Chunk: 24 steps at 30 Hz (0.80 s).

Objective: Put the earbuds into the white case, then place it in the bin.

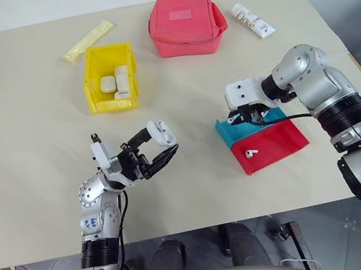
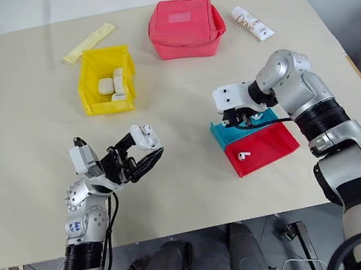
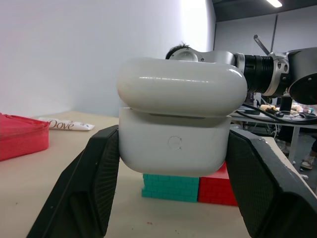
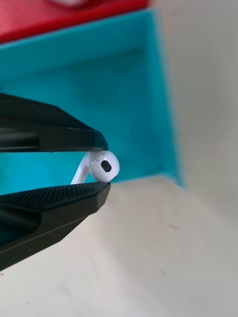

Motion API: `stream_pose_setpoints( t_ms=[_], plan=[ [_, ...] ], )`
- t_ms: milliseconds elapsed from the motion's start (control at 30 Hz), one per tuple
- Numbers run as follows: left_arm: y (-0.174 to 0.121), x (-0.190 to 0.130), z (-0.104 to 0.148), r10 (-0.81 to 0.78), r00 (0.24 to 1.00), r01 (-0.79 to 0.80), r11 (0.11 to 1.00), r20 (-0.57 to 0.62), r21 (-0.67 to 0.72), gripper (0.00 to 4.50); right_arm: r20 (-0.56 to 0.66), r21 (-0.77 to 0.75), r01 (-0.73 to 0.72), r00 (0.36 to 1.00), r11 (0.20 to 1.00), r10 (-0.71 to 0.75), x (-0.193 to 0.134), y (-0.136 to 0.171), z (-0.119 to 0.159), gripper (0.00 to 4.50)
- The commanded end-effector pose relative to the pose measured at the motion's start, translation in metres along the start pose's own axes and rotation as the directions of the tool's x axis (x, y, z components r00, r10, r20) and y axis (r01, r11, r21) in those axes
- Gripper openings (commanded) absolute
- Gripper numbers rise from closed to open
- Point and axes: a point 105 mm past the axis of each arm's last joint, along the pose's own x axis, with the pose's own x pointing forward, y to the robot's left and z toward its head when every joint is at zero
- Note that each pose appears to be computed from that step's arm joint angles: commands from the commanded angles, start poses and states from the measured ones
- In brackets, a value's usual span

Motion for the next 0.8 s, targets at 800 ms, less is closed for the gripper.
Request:
stream_pose_setpoints(
  t_ms=[800],
  plan=[
    [0.008, 0.053, -0.025, -0.395, 0.918, 0.396, 0.917, 0.018, -0.046, 2.81, 0.644, 0.689, -0.271, 0.654, 0.672, -0.396, -0.058, 0.09, 0.097, 0.5]
  ],
)
